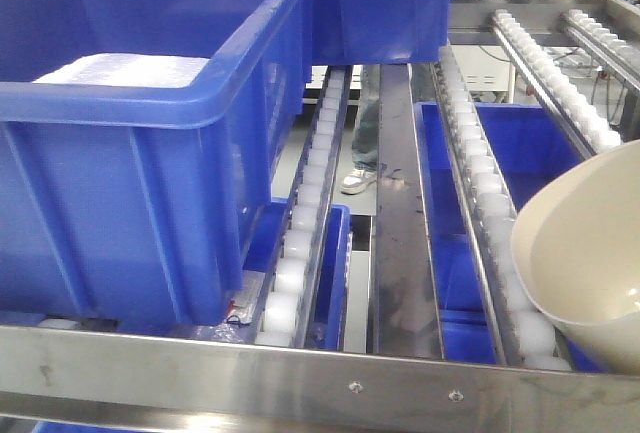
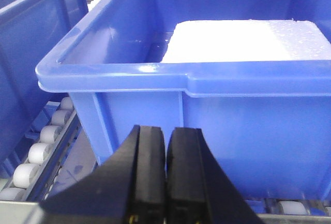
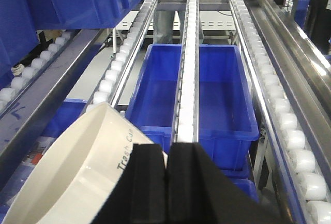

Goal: Move white bin to right shelf second layer

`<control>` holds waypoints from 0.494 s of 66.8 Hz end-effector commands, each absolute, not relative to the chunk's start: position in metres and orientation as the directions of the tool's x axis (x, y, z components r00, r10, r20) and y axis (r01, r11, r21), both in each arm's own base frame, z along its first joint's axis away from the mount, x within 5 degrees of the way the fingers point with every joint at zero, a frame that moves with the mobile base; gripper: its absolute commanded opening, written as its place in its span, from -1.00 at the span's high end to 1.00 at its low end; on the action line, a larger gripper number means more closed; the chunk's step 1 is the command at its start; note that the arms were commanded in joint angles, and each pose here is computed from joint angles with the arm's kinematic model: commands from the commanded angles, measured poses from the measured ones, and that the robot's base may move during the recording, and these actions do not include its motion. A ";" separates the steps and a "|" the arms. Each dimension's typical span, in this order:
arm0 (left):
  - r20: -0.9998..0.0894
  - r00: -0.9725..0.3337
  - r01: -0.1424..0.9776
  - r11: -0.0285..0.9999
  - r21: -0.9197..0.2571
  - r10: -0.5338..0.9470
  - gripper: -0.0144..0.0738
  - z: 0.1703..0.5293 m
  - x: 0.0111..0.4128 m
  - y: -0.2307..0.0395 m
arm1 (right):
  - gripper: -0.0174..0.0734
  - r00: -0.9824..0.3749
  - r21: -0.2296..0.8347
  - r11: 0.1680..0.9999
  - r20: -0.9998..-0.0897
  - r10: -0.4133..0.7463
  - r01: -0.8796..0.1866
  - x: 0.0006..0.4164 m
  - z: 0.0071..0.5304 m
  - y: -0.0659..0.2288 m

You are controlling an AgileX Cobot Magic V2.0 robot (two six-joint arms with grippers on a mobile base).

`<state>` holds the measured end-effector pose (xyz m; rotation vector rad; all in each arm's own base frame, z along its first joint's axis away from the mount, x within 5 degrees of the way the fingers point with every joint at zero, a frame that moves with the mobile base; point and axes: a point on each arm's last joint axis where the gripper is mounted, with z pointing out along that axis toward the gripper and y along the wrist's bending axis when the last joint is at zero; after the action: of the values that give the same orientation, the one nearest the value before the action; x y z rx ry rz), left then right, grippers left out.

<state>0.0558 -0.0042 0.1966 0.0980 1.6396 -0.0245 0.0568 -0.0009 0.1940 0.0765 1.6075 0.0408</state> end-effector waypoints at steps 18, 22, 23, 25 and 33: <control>-0.999 -0.008 0.082 0.996 0.038 0.039 0.48 0.192 0.056 -0.005 | 0.49 0.075 0.071 0.997 -0.995 0.069 0.022 0.054 0.207 -0.001; -0.999 -0.008 0.082 0.996 0.038 0.039 0.48 0.192 0.056 -0.005 | 0.49 0.075 0.071 0.997 -0.995 0.069 0.022 0.054 0.207 -0.001; -0.999 -0.008 0.082 0.996 0.038 0.039 0.48 0.192 0.056 -0.005 | 0.49 0.075 0.071 0.997 -0.995 0.069 0.022 0.054 0.207 -0.001; -0.999 -0.008 0.082 0.996 0.038 0.039 0.48 0.192 0.056 -0.005 | 0.49 0.075 0.071 0.997 -0.995 0.069 0.022 0.054 0.207 -0.001; -0.999 -0.008 0.082 0.996 0.038 0.039 0.48 0.192 0.056 -0.005 | 0.49 0.075 0.071 0.997 -0.995 0.069 0.022 0.054 0.207 -0.001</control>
<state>0.0558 -0.0042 0.1966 0.0980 1.6396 -0.0245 0.0568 -0.0007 0.1933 0.0766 1.6149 0.0444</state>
